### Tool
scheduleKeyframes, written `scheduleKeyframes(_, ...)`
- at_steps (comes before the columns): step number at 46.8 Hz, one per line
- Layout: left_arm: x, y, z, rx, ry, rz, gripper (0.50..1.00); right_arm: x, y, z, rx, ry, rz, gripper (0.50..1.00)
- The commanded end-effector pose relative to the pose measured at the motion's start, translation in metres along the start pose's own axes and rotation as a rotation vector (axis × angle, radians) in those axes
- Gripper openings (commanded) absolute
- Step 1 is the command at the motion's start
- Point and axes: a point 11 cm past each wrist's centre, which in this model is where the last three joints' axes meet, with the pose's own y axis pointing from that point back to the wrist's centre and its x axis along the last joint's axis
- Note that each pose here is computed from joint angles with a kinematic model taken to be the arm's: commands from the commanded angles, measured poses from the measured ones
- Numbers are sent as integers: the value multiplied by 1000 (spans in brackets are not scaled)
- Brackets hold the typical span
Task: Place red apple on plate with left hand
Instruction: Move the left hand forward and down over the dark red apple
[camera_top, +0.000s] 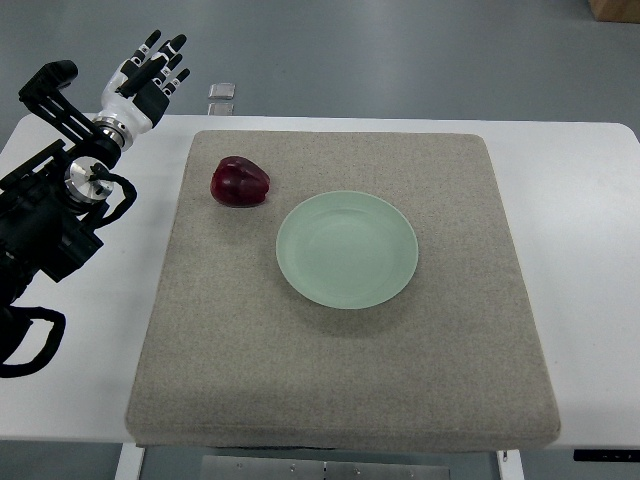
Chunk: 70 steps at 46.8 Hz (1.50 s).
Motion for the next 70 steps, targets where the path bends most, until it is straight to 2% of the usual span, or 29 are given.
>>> scheduleKeyframes(1, 1, 0, 2, -4, -1, 1, 994, 0, 0, 0, 0, -1, 1, 964)
scheduleKeyframes(13, 5, 1, 6, -28, -7, 11, 994, 0, 0, 0, 0, -1, 1, 962)
scheduleKeyframes(29, -7, -2, 5, 34, -187, -45, 992, 0, 0, 0, 0, 0, -1, 964)
scheduleKeyframes(36, -23, -4, -3, 93, -344, -127, 992, 0, 0, 0, 0, 0, -1, 964)
scheduleKeyframes(49, -49, 1, 19, 113, -597, -293, 992, 0, 0, 0, 0, 0, -1, 964)
scheduleKeyframes(70, -89, 25, 13, 259, -1134, -607, 992, 0, 0, 0, 0, 0, 0, 964)
